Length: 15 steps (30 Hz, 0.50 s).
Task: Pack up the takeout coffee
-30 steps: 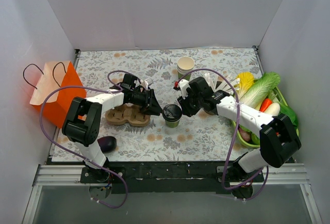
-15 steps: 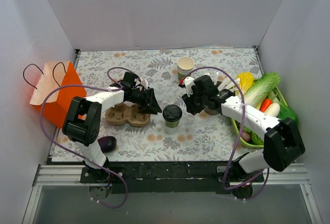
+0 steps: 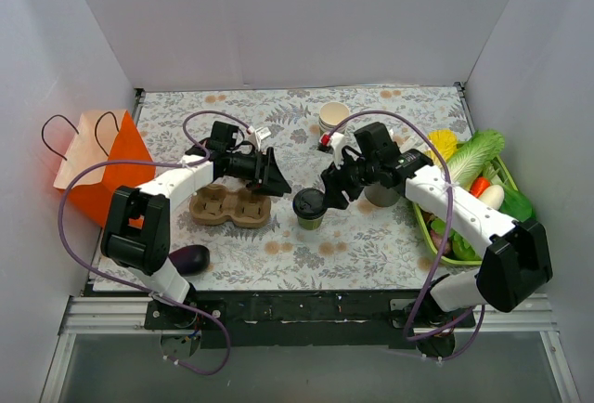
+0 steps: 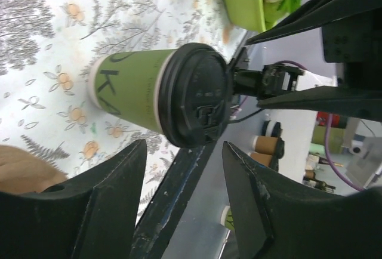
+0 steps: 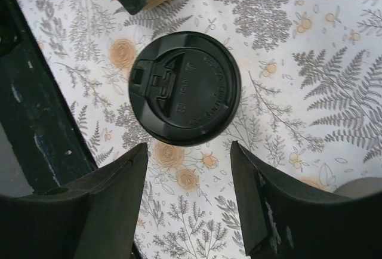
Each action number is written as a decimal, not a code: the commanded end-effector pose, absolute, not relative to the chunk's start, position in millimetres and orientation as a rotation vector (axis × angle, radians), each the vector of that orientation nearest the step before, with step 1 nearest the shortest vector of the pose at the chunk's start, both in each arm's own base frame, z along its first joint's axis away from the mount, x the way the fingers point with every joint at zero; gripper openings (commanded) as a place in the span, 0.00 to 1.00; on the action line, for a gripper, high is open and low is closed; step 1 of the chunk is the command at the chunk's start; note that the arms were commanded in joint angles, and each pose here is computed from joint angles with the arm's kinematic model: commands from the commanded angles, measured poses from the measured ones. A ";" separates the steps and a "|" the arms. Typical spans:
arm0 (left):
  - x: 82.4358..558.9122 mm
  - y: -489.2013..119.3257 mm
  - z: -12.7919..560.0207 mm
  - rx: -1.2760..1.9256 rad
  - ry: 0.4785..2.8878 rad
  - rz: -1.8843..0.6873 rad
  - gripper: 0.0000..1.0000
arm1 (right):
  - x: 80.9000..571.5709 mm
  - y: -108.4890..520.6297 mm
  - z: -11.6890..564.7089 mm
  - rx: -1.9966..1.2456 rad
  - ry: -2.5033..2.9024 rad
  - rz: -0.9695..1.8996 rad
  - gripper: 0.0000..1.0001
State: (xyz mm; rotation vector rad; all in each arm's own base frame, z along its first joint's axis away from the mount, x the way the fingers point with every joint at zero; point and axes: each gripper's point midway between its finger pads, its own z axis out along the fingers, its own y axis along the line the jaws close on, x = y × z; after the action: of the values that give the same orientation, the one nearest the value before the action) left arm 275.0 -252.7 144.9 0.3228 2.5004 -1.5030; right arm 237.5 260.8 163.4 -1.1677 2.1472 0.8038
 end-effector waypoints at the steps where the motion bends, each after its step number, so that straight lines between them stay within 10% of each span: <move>1: 271.2 -264.8 174.2 0.395 2.383 -1.691 0.54 | 226.3 272.6 177.2 -1.230 2.086 0.944 0.66; 15: 267.6 -272.4 153.5 0.346 2.404 -1.828 0.55 | 231.9 291.9 172.7 -1.000 2.222 1.262 0.71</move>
State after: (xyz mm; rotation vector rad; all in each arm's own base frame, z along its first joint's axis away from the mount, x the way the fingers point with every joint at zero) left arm 273.5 -270.4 154.3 0.3177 2.4206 -1.7861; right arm 217.9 287.7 158.1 -1.0930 2.2241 1.2025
